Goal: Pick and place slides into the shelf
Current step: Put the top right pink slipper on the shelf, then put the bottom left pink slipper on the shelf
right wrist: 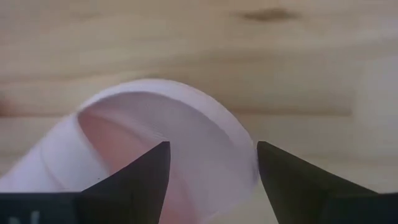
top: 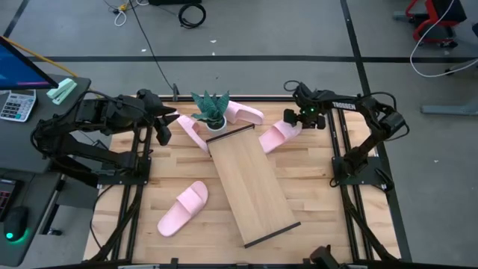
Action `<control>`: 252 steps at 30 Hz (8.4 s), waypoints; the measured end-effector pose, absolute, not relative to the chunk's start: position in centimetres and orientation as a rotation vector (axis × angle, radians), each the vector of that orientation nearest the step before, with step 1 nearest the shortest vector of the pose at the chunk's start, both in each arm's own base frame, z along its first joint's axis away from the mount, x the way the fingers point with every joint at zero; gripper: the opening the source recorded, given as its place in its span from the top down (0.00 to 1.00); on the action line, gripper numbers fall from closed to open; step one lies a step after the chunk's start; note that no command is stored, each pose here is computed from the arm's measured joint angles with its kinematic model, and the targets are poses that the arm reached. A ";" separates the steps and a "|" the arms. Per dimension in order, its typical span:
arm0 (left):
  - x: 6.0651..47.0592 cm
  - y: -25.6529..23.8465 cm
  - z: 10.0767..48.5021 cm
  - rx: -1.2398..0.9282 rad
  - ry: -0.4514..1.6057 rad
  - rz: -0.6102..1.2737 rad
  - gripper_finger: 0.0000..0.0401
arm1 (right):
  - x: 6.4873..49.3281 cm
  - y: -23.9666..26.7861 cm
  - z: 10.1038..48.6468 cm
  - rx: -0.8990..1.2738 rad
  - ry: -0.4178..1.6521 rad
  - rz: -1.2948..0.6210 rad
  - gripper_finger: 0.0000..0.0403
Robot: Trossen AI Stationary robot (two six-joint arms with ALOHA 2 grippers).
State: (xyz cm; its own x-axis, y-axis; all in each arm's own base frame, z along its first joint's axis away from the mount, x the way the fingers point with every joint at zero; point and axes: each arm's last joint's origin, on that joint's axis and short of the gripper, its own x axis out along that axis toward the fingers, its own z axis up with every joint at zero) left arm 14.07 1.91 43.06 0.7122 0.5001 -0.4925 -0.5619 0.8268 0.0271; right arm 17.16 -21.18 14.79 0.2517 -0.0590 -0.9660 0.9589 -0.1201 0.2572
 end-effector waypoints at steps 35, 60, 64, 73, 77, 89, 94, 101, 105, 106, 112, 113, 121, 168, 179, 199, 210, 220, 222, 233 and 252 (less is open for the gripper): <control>14.0 2.6 43.0 -0.140 0.507 0.639 0.73 | 16.9 -18.9 17.3 1.220 0.618 -0.898 0.97; 13.7 3.9 43.1 -0.164 0.498 0.732 0.73 | 10.3 -14.9 29.0 1.086 -0.161 -1.136 0.97; 13.7 3.9 43.1 -0.164 0.498 0.732 0.73 | 10.2 -14.3 30.3 1.149 -0.285 -1.037 0.97; 13.7 3.9 43.1 -0.163 0.498 0.732 0.73 | 12.3 -11.3 30.8 1.342 -0.297 -0.847 0.97; 13.7 3.9 43.1 -0.163 0.498 0.732 0.73 | 13.6 -9.7 30.2 1.400 -0.243 -0.844 0.97; 13.7 3.9 43.1 -0.163 0.498 0.732 0.73 | 17.3 -4.4 27.7 1.574 -0.113 -0.915 0.97; 13.7 3.9 43.1 -0.159 0.500 0.731 0.73 | 18.9 -2.2 26.6 1.660 -0.049 -0.901 0.97; 13.7 3.9 43.1 -0.125 0.513 0.721 0.73 | 20.4 -0.4 26.0 1.699 0.028 -0.892 0.97; 13.7 3.9 43.1 -0.108 0.520 0.717 0.73 | 21.9 -0.5 26.7 1.645 0.077 -0.898 0.97; 13.7 3.9 43.1 -0.107 0.520 0.716 0.73 | 22.3 -0.6 26.9 1.629 0.102 -0.899 0.97; 13.7 3.9 43.1 -0.106 0.521 0.716 0.73 | 24.1 -1.2 27.7 1.540 0.239 -0.952 0.97; 13.7 3.9 43.1 -0.106 0.521 0.716 0.73 | 24.1 -1.4 27.7 1.532 0.252 -0.974 0.97; 13.7 3.9 43.1 -0.107 0.522 0.716 0.73 | 23.7 -2.4 27.8 1.532 0.225 -1.024 0.98; 13.7 3.9 43.1 -0.112 0.520 0.717 0.73 | 23.5 -3.5 27.6 1.456 0.391 -0.957 0.57; 14.2 3.5 42.6 -0.174 0.566 0.542 0.73 | 20.1 -3.6 29.6 1.410 0.399 -0.939 0.50; 18.6 1.9 29.8 -0.477 1.085 0.223 0.79 | 14.9 -2.8 32.6 1.042 0.463 -0.667 0.51; 17.8 -1.3 25.1 -0.951 1.294 0.307 0.86 | 14.2 -1.1 31.6 0.866 0.677 -0.595 0.51; 17.1 -5.4 25.0 -1.272 1.373 0.533 0.80 | 13.9 0.8 31.4 0.754 0.730 -0.546 0.51; 16.8 -6.7 25.1 -1.300 1.389 0.543 0.78 | 13.8 1.1 31.4 0.736 0.736 -0.541 0.51; 14.9 -12.2 24.0 -1.087 1.290 0.587 0.70 | 13.6 1.8 31.3 0.681 0.738 -0.531 0.51; 16.4 -17.3 19.6 -1.148 1.439 0.716 0.41 | 13.7 1.8 31.3 0.706 0.735 -0.531 0.51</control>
